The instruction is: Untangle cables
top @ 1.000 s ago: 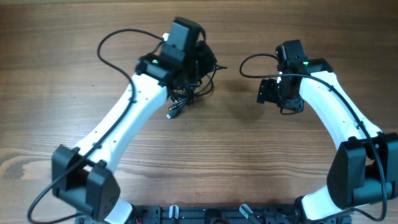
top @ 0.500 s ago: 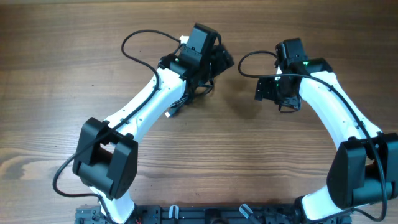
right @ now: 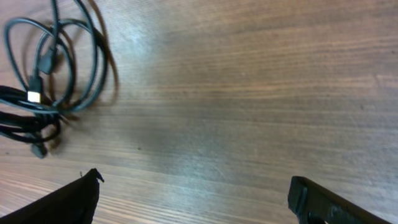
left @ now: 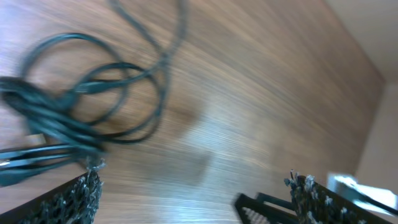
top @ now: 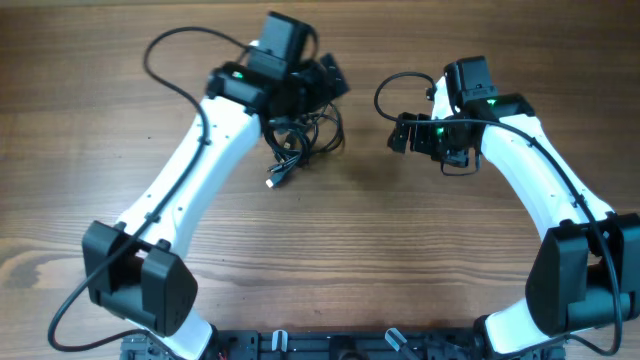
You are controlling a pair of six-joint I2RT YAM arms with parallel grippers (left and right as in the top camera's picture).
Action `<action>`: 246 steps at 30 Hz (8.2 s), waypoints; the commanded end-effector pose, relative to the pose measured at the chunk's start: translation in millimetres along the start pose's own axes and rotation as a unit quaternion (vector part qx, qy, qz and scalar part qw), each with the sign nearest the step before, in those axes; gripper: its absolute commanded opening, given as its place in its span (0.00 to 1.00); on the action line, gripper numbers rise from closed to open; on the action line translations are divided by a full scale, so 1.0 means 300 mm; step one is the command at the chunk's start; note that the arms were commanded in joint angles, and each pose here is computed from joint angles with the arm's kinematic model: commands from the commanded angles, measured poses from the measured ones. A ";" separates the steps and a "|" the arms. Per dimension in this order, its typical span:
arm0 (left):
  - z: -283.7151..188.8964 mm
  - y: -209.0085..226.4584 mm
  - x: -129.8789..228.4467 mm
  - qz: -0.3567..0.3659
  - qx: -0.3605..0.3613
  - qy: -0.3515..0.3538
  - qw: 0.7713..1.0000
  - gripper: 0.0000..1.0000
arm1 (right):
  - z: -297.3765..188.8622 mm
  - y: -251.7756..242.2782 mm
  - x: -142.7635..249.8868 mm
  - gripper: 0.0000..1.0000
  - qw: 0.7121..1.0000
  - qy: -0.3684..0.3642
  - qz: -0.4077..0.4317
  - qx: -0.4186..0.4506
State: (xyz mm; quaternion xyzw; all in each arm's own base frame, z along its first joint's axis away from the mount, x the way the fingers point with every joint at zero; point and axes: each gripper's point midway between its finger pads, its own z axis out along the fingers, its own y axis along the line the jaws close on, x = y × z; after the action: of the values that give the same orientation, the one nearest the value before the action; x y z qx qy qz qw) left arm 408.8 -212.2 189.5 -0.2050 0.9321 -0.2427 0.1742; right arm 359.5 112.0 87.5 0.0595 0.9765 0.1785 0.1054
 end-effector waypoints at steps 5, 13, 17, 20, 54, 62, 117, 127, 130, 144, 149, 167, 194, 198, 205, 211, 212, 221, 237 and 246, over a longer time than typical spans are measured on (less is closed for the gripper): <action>-0.039 0.087 -0.095 -0.025 -0.021 -0.022 0.999 1.00 | -0.036 0.061 -0.065 1.00 0.998 -0.041 -0.026 -0.034; -0.040 0.089 -0.098 -0.026 -0.021 -0.023 0.999 1.00 | -0.039 0.070 -0.090 1.00 0.997 -0.056 -0.031 -0.039; -0.040 0.089 -0.098 -0.026 -0.021 -0.023 0.999 1.00 | -0.039 0.070 -0.090 1.00 0.997 -0.056 -0.031 -0.039; -0.040 0.089 -0.098 -0.026 -0.021 -0.023 0.999 1.00 | -0.039 0.070 -0.090 1.00 0.997 -0.056 -0.031 -0.039; -0.048 0.135 -0.132 -0.030 -0.054 -0.051 0.997 1.00 | -0.039 0.073 -0.087 1.00 0.997 -0.054 -0.031 -0.042; -0.110 0.406 -0.215 -0.087 -0.177 -0.079 0.977 1.00 | -0.041 0.198 -0.033 0.73 0.990 -0.017 -0.037 -0.134; 0.017 0.585 -0.184 -0.036 -0.103 0.013 0.994 0.84 | 0.211 0.789 0.291 0.15 0.936 0.114 -0.104 -0.317; 0.000 0.530 -0.171 -0.019 -0.010 0.056 0.998 0.83 | 0.211 0.663 0.157 0.40 0.946 0.073 -0.099 -0.299; -0.006 0.524 -0.159 -0.028 0.003 0.067 0.997 0.74 | 0.211 0.649 0.140 0.44 0.946 0.063 -0.111 -0.297; -0.005 0.595 -0.059 -0.152 -0.060 0.109 0.981 0.45 | 0.277 0.528 0.131 0.49 0.974 0.044 -0.114 -0.193; 0.033 0.600 -0.029 -0.179 -0.076 0.115 0.974 0.64 | 0.280 0.515 0.144 0.50 0.975 0.053 -0.108 -0.186; 0.173 0.505 0.071 -0.113 -0.103 0.128 0.980 0.50 | 0.350 0.357 0.205 0.49 0.990 0.067 -0.086 -0.090; 0.147 0.545 0.125 -0.106 -0.131 0.160 0.973 0.04 | 0.340 0.327 0.219 0.50 0.989 0.087 -0.074 -0.093; 0.141 0.362 0.151 0.006 0.047 0.217 0.975 0.04 | 0.246 0.380 0.222 0.49 0.965 0.116 -0.121 -0.204; 0.043 0.184 0.117 0.062 0.261 0.234 0.934 0.04 | 0.032 0.444 0.173 0.49 0.904 0.136 -0.084 -0.398; 0.007 0.152 0.123 0.162 0.328 0.211 0.906 0.04 | -0.050 0.482 0.176 0.50 0.865 0.144 -0.091 -0.472; 0.007 0.152 0.124 0.185 0.333 0.203 0.902 0.04 | -0.057 0.487 0.179 0.50 0.861 0.147 -0.091 -0.478; 0.002 0.161 0.140 0.344 0.364 0.149 0.852 0.04 | -0.077 0.514 0.162 0.50 0.853 0.157 -0.071 -0.493; -0.005 0.179 0.171 0.384 0.370 0.147 0.833 0.04 | 0.182 0.445 0.093 0.16 0.964 0.089 0.052 -0.246; -0.004 0.187 0.161 0.384 0.366 0.145 0.836 0.04 | 0.188 0.162 -0.076 0.04 0.980 0.006 0.136 -0.148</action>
State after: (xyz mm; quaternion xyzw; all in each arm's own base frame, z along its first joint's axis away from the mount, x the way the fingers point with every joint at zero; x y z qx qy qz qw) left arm 351.3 -188.7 146.3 0.2821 0.8064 -0.4903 0.1725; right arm 371.8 223.3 56.8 0.1116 0.9167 0.3823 0.0327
